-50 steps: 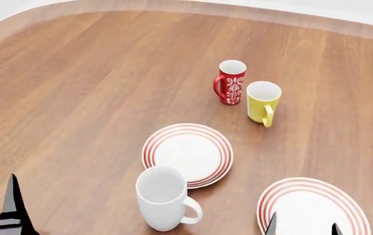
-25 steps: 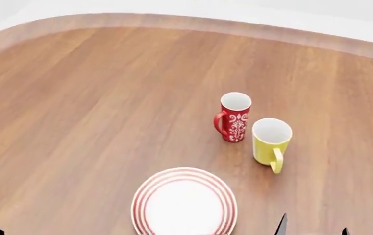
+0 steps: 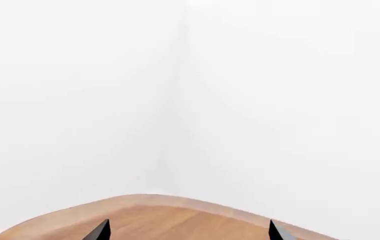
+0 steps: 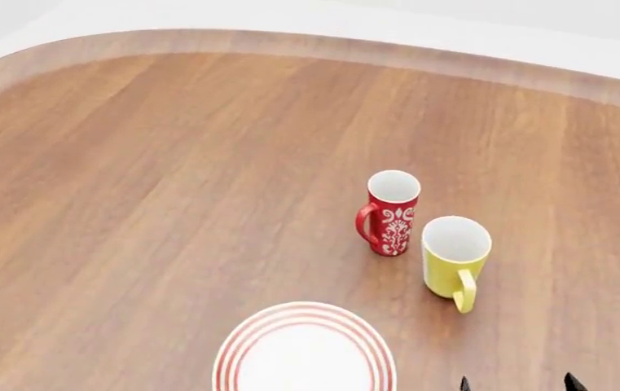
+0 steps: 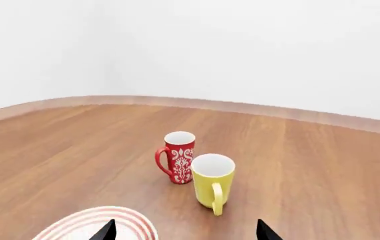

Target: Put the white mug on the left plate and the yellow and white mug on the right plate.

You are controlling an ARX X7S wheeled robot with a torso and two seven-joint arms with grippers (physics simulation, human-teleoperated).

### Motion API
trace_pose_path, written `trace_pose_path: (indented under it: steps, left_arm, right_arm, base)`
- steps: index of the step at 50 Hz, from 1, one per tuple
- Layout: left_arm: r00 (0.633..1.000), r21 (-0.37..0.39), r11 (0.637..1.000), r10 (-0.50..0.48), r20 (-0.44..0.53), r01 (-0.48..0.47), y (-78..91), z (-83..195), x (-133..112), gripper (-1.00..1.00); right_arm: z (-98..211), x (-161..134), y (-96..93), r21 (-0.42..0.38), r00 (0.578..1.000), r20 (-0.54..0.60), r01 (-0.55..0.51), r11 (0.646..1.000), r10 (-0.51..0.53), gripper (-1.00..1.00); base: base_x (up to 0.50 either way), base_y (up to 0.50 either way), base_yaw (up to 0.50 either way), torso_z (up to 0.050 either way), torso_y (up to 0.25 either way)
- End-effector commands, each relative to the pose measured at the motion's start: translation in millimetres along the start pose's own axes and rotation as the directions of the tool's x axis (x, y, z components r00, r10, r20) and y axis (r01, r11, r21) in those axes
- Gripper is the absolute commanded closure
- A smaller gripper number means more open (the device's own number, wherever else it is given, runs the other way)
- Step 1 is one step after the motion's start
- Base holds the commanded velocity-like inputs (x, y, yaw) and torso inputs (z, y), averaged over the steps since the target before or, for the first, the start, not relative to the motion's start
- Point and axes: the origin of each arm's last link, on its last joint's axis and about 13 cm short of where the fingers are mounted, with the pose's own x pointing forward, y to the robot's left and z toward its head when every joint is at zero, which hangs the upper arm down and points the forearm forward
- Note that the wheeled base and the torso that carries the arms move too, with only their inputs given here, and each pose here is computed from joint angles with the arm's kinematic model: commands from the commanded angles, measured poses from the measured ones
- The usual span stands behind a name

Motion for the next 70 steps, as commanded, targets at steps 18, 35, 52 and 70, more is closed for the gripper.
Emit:
trace_pose_path:
  steps: [18,35,52,70]
  left_arm:
    - [0.999,-0.027,1.000,0.017,0.027,-0.017,3.5,9.1,-2.0,-1.00]
    - [0.999,-0.031,0.999,0.023,0.033,-0.022,4.0,10.2,-2.3,-1.00]
    - [0.999,-0.036,0.999,0.025,0.038,-0.024,3.4,11.3,-1.6,-1.00]
    - [0.999,-0.042,0.999,0.030,0.044,-0.028,2.9,12.3,-0.5,-1.00]
  right_arm:
    - [33.4,-36.0,-6.9,-0.143,0.942,-0.183,-0.310,0.940,0.283,-1.00]
    - [31.6,-44.9,-4.9,-0.127,0.888,-0.237,-0.431,0.893,0.395,-1.00]
    - [35.5,-44.7,-5.7,-0.124,0.811,-0.311,-0.552,0.825,0.496,-1.00]
    - [25.3,-11.6,-4.1,-0.120,0.697,-0.418,-0.678,0.725,0.582,-1.00]
  base:
    - [0.00,0.00,0.00,0.000,0.000]
    - [0.00,0.00,0.00,0.000,0.000]
    - [0.00,0.00,0.00,0.000,0.000]
    - [0.00,0.00,0.00,0.000,0.000]
